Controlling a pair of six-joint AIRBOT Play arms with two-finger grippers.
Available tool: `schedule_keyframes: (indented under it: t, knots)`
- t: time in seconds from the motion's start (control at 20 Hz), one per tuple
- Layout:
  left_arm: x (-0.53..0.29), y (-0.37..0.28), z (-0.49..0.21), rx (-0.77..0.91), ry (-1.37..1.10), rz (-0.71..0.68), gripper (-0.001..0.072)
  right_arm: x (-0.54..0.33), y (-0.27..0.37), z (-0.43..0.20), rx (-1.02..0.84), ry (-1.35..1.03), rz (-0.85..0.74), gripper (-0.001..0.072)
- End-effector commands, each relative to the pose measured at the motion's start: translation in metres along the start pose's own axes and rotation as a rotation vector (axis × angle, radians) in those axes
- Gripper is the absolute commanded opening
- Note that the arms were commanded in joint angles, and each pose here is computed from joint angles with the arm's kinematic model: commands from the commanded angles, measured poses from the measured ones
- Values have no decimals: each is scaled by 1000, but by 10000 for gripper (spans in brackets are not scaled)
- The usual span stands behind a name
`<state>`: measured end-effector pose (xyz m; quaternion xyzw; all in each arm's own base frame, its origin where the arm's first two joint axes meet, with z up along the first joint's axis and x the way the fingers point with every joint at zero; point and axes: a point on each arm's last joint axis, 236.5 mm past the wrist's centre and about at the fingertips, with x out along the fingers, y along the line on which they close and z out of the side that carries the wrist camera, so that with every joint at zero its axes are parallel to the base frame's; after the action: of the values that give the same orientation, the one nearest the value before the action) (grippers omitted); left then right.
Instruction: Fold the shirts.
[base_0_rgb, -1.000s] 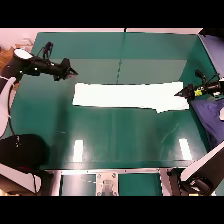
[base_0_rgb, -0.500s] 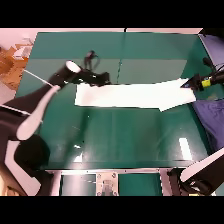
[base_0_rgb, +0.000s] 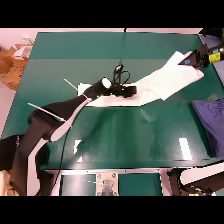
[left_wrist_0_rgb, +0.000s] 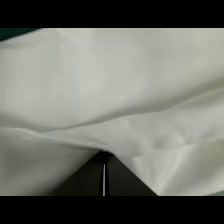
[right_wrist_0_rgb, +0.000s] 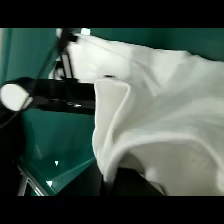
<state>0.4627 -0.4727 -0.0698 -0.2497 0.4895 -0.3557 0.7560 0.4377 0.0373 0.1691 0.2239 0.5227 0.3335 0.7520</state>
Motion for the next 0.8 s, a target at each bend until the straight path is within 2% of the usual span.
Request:
schedule_keyframes:
  t: [0.0,0.3,0.55,0.75]
  knots:
    - [22,-7,-15,-87,48,-56,21,13,56,1,-89,4,71,15]
    - [-11,1,-7,-111,133,-91,21,21,54,11,-67,-25,48,15]
    - [-142,13,58,-63,153,-158,21,39,59,15,-65,-31,54,15]
    - [-253,32,98,-52,89,-144,21,83,91,16,-75,-12,91,15]
